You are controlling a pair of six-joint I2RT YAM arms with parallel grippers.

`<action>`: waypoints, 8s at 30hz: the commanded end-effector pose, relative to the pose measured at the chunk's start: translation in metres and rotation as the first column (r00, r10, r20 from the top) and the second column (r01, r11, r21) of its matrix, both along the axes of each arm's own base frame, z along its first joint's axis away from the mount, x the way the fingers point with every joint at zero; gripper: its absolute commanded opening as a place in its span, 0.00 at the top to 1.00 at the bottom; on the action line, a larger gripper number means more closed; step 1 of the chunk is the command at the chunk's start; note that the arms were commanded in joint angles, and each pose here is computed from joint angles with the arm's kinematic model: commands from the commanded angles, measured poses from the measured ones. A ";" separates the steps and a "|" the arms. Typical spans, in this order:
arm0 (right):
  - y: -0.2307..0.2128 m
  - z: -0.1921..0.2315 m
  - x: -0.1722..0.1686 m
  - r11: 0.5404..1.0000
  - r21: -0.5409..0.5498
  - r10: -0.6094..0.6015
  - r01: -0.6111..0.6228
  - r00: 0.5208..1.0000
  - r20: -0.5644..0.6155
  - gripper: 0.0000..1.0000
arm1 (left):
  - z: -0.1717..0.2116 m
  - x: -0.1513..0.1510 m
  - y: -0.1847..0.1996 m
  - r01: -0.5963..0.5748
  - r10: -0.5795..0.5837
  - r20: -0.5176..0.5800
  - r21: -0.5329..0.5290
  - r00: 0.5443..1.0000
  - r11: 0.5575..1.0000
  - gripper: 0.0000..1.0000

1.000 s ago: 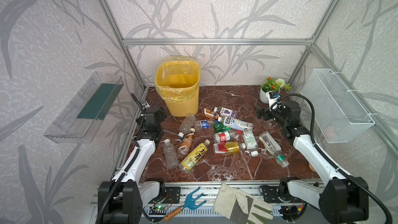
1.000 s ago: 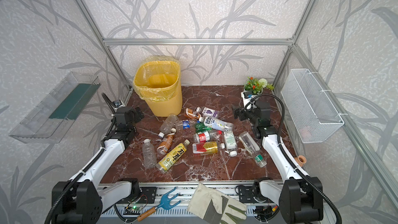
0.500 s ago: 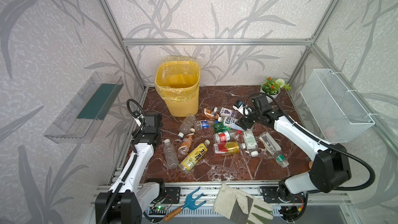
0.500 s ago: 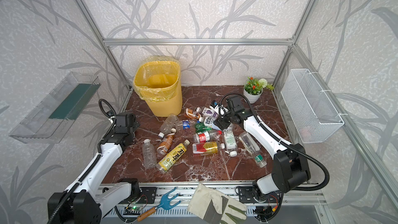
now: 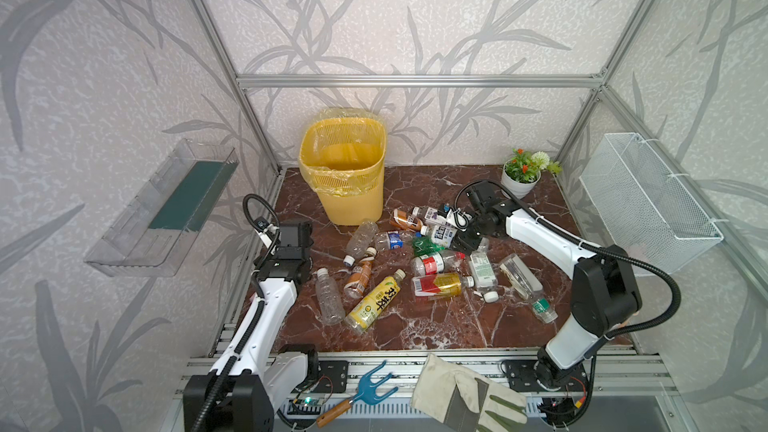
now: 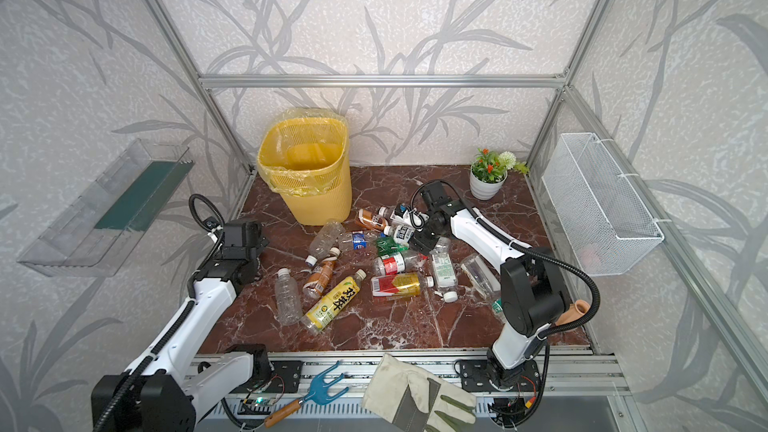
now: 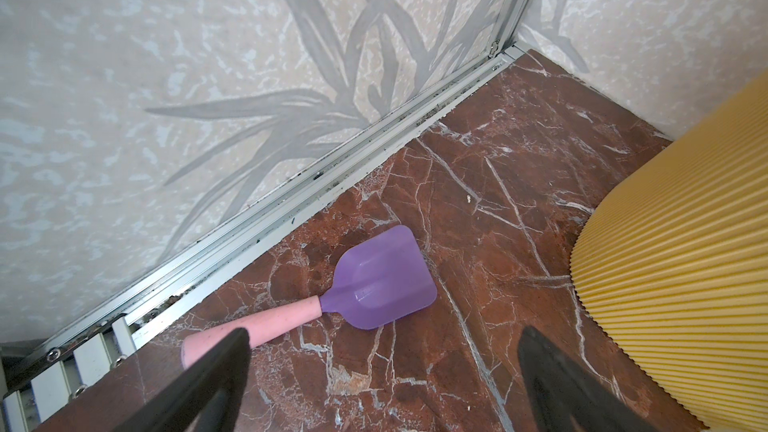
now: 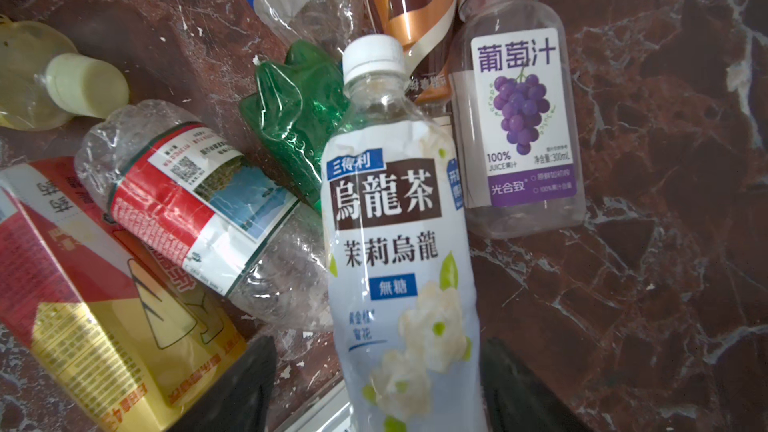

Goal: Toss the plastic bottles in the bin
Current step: 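Reach the right gripper down and grasp the white oolong tea bottle, then lift the tea bottle over the yellow bin and release it, then withdraw the right gripper while the left gripper reaches toward a clear water bottle, then close the left gripper on the clear water bottle and lift it, then carry the clear bottle over the yellow bin and release it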

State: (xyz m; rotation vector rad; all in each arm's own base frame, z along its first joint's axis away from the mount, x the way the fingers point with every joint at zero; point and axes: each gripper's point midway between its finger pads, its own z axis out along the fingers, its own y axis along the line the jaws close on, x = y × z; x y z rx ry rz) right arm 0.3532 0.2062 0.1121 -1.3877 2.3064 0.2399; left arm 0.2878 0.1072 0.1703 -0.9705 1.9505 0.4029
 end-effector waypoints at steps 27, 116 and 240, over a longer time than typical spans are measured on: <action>0.003 -0.011 0.019 0.996 -0.095 -0.001 0.000 1.000 -0.007 0.45 | 0.001 -0.005 0.004 -0.018 0.018 0.008 -0.003 1.000 1.000 0.01; -0.017 0.220 -0.019 0.554 0.807 -0.627 0.204 0.740 0.244 0.01 | -0.054 -0.101 -0.095 0.054 -0.120 -0.169 -0.351 0.978 0.935 0.08; -0.070 0.118 -0.059 0.566 0.624 -0.724 0.539 0.687 0.064 0.05 | 0.243 0.197 -0.167 0.634 -0.603 0.279 -0.031 0.748 0.772 0.01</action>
